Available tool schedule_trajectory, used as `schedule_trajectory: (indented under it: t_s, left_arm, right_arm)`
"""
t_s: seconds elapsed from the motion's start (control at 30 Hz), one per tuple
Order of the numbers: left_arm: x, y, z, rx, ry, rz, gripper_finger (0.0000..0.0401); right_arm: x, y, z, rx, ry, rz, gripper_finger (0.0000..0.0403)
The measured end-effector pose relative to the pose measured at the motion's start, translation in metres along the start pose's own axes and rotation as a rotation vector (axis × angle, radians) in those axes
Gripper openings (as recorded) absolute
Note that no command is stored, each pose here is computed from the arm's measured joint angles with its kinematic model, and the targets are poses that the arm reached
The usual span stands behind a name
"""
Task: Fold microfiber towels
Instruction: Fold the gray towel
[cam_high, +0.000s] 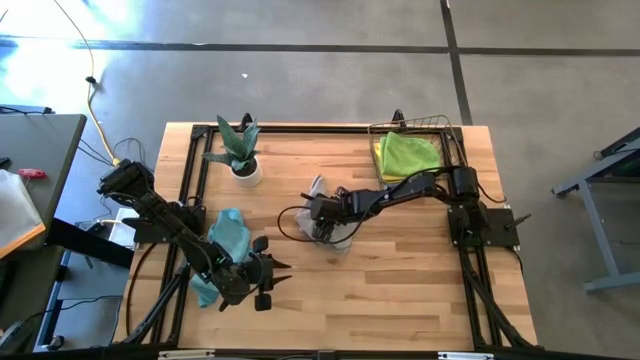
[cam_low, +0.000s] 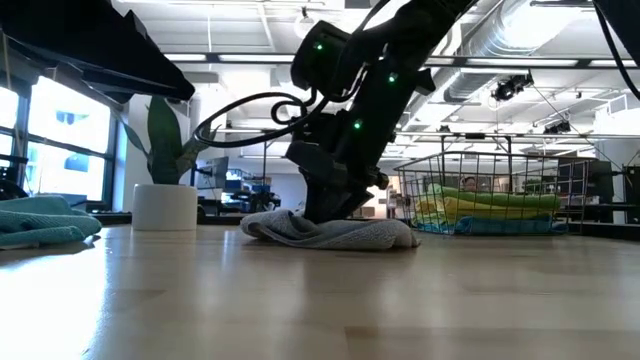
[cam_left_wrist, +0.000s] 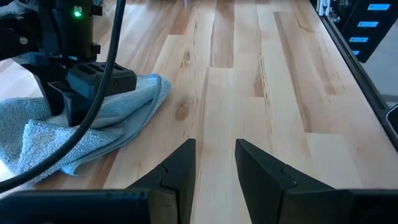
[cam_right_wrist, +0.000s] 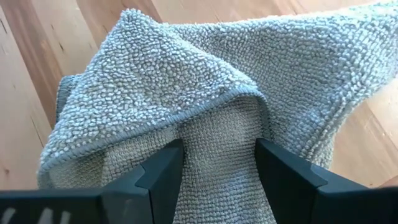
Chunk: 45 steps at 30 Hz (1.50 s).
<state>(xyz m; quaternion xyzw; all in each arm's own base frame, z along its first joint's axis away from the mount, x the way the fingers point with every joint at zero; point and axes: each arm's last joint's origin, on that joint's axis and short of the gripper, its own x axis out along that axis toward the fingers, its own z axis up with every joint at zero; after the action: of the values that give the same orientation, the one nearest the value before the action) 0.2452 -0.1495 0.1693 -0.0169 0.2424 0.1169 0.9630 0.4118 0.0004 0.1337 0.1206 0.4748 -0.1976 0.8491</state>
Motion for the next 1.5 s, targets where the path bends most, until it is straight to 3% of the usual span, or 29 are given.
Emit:
schedule_trajectory:
  t_s: [0.6, 0.9, 1.1, 1.3, 1.5]
  left_arm:
    - [0.001, 0.001, 0.001, 0.038, -0.002, 0.008, 0.0103]
    - [0.001, 0.003, 0.003, 0.018, -0.053, 0.085, 0.0103]
    - [0.001, 0.006, 0.005, -0.034, -0.094, 0.157, 0.0103]
    - [0.012, 0.022, 0.006, -0.135, -0.074, 0.242, 0.0103]
    - [0.036, 0.053, 0.002, -0.193, -0.006, 0.39, 0.0103]
  right_arm:
    - [-0.001, 0.001, 0.002, 0.021, -0.015, 0.01, 0.0193]
    - [-0.002, 0.005, 0.015, 0.051, -0.149, 0.058, 0.0193]
    - [-0.025, 0.001, 0.023, -0.053, -0.168, 0.064, 0.0193]
    - [-0.071, -0.001, 0.015, -0.141, -0.081, -0.013, 0.0193]
    - [-0.091, 0.009, -0.01, -0.271, 0.0, -0.202, 0.0193]
